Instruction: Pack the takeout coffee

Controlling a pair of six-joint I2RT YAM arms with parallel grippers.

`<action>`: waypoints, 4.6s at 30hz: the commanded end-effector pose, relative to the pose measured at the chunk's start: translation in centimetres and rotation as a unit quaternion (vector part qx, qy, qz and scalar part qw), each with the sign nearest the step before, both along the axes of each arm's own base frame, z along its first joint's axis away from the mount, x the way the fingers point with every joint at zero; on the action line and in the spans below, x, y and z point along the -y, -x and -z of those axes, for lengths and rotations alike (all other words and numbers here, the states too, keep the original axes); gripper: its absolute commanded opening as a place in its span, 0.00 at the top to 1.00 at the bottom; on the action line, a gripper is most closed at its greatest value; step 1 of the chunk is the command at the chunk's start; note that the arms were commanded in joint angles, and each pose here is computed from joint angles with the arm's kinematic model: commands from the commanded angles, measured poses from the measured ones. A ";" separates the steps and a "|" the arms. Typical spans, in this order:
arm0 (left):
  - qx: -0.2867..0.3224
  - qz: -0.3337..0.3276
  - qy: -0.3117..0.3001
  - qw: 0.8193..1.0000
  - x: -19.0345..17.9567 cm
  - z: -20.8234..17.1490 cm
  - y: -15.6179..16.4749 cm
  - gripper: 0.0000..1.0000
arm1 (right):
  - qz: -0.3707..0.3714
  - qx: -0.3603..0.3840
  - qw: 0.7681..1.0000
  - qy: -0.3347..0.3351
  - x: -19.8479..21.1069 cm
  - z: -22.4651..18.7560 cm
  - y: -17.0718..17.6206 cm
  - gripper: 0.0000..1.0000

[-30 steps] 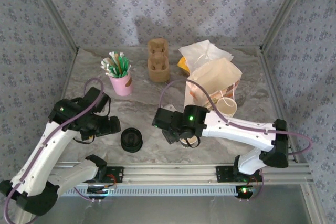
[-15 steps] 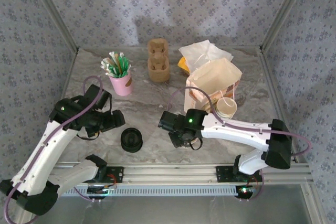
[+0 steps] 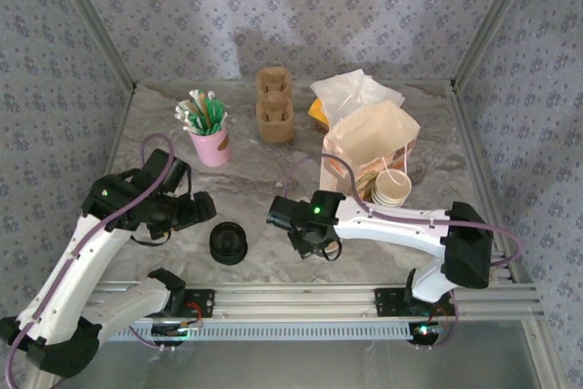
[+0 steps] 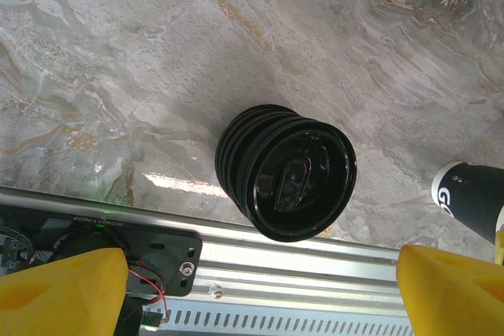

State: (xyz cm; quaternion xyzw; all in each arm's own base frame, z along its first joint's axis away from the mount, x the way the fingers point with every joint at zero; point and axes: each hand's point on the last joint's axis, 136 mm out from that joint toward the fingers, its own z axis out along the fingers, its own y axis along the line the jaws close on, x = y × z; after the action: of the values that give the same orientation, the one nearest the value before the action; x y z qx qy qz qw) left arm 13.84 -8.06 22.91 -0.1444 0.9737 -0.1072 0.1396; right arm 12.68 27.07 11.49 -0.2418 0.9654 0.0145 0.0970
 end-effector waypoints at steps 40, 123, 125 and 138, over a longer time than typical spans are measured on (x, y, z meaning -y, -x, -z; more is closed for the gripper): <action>0.045 -0.047 -0.093 0.994 -5.2 -2.1 1.1 0.08 | -0.127 0.005 0.989 0.072 -8.1 -1.0 -0.8 0.82; 0.083 -0.068 -0.106 0.989 -7.0 -2.3 1.8 0.00 | -0.050 -0.127 0.988 -0.072 -16.6 -0.7 -2.5 0.77; 0.083 -0.066 -0.106 0.989 -6.9 -2.2 1.7 0.00 | -0.050 -0.129 0.988 -0.072 -16.6 -0.6 -2.5 0.73; 0.086 -0.065 -0.104 0.989 -6.8 -2.4 1.5 0.00 | -0.045 -0.144 0.986 -0.073 -17.1 0.8 -2.8 0.71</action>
State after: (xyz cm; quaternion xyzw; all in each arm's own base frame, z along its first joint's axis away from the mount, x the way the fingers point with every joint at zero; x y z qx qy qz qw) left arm 12.20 -1.24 24.49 -0.1888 0.9541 -0.0007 0.2327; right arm 15.34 44.01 11.61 -0.2782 0.9521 0.1257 -0.0144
